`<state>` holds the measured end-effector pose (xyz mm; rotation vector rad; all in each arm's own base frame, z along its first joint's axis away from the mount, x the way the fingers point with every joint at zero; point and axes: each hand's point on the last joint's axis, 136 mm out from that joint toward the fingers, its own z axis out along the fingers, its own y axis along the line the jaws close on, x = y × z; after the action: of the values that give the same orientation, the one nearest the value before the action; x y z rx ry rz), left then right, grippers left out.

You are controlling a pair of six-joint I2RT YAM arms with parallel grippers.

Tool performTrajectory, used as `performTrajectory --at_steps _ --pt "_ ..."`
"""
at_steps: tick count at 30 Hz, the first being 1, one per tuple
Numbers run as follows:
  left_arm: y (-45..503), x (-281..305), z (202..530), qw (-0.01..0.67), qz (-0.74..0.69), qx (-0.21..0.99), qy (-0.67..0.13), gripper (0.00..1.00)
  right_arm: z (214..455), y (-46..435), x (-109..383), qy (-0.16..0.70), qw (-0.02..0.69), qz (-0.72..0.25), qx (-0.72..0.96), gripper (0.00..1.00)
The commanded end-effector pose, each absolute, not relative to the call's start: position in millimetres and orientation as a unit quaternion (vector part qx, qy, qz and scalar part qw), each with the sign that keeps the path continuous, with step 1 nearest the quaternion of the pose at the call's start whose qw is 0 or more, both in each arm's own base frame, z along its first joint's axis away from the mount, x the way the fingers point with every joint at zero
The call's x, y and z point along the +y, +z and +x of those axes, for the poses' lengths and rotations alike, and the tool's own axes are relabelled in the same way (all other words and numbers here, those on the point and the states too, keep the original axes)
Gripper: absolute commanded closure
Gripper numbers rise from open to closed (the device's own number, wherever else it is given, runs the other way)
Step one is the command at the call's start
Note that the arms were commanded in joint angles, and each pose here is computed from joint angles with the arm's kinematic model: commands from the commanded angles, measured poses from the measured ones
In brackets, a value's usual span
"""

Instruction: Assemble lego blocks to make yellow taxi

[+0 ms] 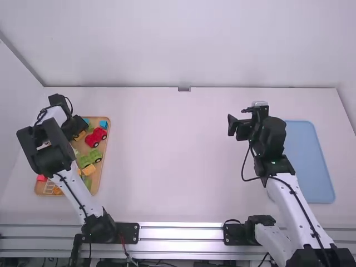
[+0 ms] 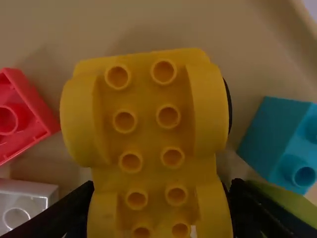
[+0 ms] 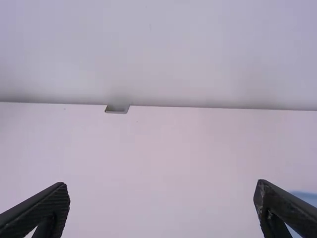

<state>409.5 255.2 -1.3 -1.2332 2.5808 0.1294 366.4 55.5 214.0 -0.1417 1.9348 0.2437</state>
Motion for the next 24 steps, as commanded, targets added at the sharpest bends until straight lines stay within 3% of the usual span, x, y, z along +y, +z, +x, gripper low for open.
performTrajectory --at_steps 1,7,12,14,17,24 --pt "-12 254 402 0.124 -0.43 0.893 0.046 0.34 371 231 58 0.106 0.573 -0.063 0.811 0.02" --pt "-20 252 400 0.124 -0.429 0.893 0.046 0.4 371 231 57 0.106 0.573 -0.062 0.81 0.02" --pt "-12 255 404 0.132 -0.425 0.894 0.047 0.38 372 232 58 0.107 0.574 -0.061 0.809 0.02" --pt "1 259 405 0.138 -0.427 0.892 0.05 0.46 372 233 58 0.107 0.576 -0.062 0.808 0.02" --pt "30 262 411 0.16 -0.426 0.889 0.052 0.5 372 235 60 0.114 0.579 -0.067 0.805 0.02" --pt "108 227 415 0.201 -0.331 0.92 0.062 0.53 371 236 66 0.128 0.579 -0.078 0.802 0.02"
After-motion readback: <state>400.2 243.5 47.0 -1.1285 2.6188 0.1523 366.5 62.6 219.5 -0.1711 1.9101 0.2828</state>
